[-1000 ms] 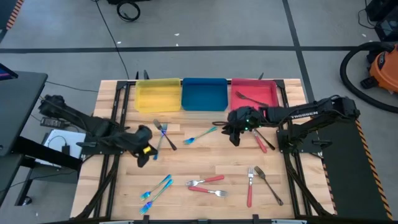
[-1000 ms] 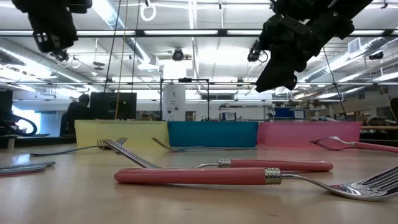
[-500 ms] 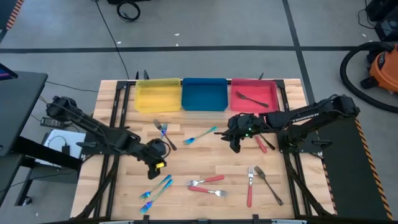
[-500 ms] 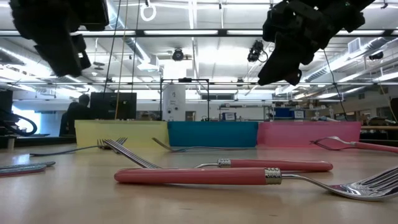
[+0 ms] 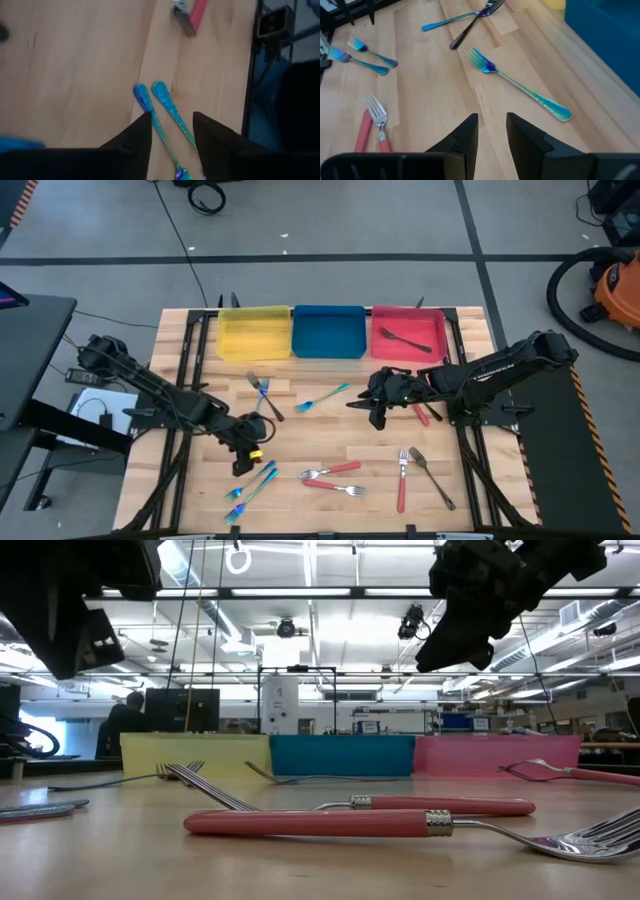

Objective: Sort silverware by color (type)
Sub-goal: Put the blue fork into the yellow bin

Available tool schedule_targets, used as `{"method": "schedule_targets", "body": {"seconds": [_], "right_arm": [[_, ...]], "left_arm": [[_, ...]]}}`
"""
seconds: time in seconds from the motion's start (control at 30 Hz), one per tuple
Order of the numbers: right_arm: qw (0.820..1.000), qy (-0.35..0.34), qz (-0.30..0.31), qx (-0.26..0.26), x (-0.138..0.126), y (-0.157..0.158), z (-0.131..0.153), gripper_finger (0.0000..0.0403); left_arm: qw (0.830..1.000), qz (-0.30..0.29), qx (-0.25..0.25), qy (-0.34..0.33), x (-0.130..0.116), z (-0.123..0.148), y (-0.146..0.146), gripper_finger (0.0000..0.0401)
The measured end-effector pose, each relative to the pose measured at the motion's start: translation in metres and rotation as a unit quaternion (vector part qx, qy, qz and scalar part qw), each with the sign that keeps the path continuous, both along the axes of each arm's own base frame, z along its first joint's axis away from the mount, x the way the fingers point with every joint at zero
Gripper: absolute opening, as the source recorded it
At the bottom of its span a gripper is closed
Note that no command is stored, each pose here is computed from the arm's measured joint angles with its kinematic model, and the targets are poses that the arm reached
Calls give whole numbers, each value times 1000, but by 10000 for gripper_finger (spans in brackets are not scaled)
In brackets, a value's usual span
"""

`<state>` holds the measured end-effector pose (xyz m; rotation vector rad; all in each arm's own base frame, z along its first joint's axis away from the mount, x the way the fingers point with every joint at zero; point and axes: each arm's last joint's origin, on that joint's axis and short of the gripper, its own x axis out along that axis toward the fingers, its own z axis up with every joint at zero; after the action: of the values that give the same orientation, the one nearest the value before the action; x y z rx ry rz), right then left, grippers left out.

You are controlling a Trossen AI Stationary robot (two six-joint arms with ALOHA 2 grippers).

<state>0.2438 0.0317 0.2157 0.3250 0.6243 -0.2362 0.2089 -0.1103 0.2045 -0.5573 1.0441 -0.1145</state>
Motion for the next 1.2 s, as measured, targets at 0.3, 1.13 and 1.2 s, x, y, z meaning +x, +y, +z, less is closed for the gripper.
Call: {"method": "schedule_targets", "body": {"seconds": [0.3, 1.13, 1.2], "right_arm": [[1000, 1, 1, -2, 0, 0, 0, 110], [1000, -5, -27, -9, -4, 13, -3, 110], [1000, -4, -27, -6, -5, 14, -3, 110]], "left_arm": [[994, 72, -32, 79, -19, -5, -19, 161], [985, 122, 16, 125, -20, -68, -72, 157], [985, 118, 15, 129, -19, -70, -74, 157]]}}
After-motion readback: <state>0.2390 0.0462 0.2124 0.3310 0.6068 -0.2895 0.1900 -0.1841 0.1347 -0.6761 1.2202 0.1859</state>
